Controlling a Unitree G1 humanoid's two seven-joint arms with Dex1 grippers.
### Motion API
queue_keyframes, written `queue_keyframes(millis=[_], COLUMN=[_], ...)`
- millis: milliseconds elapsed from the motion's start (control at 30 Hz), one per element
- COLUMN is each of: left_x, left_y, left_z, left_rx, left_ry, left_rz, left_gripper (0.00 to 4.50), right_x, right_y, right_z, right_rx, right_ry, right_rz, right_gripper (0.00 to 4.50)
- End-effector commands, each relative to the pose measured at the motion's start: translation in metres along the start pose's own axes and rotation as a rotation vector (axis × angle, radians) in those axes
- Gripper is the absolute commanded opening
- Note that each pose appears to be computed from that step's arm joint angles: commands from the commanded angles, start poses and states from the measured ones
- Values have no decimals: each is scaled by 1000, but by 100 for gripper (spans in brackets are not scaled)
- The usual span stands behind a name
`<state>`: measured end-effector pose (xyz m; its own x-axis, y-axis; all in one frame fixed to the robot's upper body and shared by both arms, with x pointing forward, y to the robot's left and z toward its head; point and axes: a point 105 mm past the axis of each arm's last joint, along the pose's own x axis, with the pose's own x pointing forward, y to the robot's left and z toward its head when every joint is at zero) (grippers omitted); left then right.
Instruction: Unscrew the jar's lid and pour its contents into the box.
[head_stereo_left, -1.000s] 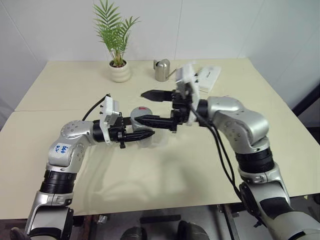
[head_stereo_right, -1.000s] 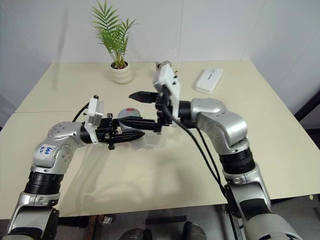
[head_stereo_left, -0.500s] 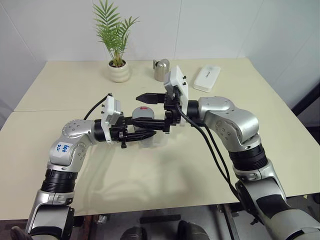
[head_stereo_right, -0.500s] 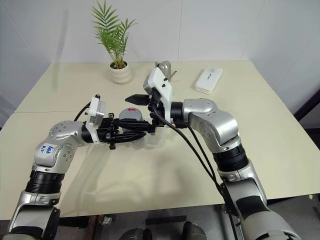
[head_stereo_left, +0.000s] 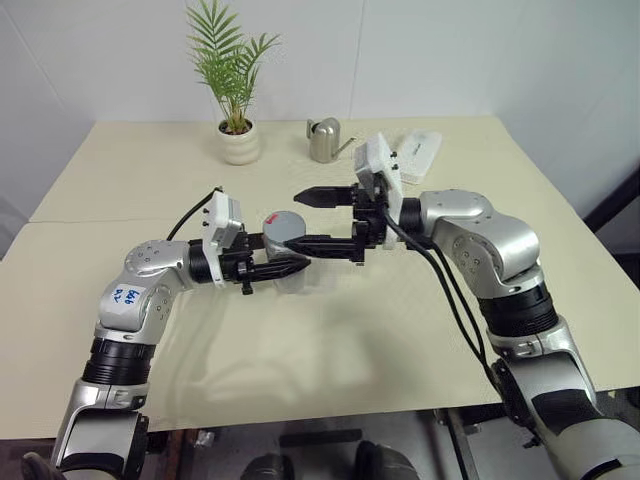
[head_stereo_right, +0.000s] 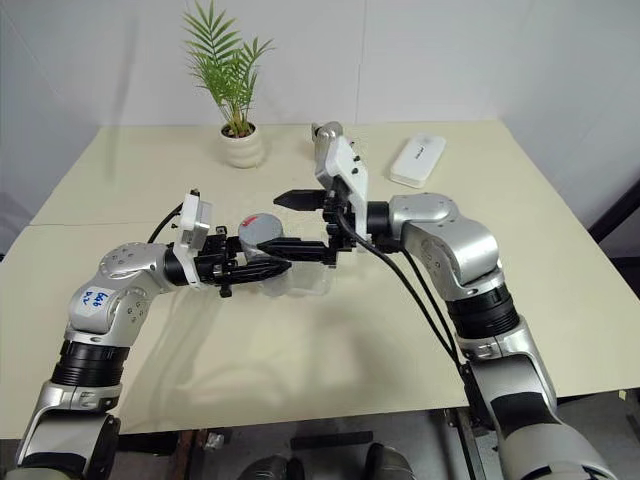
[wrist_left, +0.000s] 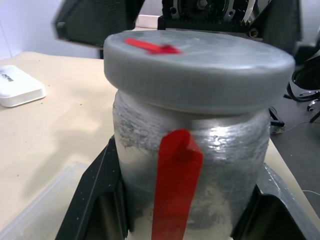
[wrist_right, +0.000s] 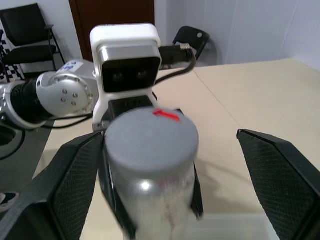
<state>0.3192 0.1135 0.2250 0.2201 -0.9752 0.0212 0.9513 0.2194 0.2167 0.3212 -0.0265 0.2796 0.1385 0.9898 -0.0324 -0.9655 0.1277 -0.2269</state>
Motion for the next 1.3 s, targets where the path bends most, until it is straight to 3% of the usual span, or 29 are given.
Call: queue_keyframes(millis=[33, 267, 433, 700, 1033, 1133, 1267, 1300], left_x=[-1, -4, -4, 0, 1, 1, 0, 0], left_y=[-6, -5, -6, -7, -8, -8, -7, -7], left_z=[12, 11, 11, 10, 10, 10, 11, 11], left_rx=[57, 58, 55, 50, 47, 48, 50, 51], left_ry=[-21, -16, -15, -18, -21, -20, -20, -19], left_rz=[-33, -30, -30, -42, -47, -48, -46, -45], left_gripper=[193, 193, 193, 193, 193, 193, 193, 193], right_x=[-17, -23, -8, 25, 30, 30, 30, 30], right_y=[0, 9, 14, 23, 15, 15, 15, 15], right_z=[13, 28, 37, 23, 16, 16, 16, 18], right_rx=[-14, -2, -6, 0, 10, 12, 12, 16], right_ry=[-46, -136, -157, -58, -48, -54, -63, -76], right_rz=[0, 73, 101, 116, 66, 64, 71, 71], right_gripper=[446, 446, 446, 446, 446, 387, 260, 255])
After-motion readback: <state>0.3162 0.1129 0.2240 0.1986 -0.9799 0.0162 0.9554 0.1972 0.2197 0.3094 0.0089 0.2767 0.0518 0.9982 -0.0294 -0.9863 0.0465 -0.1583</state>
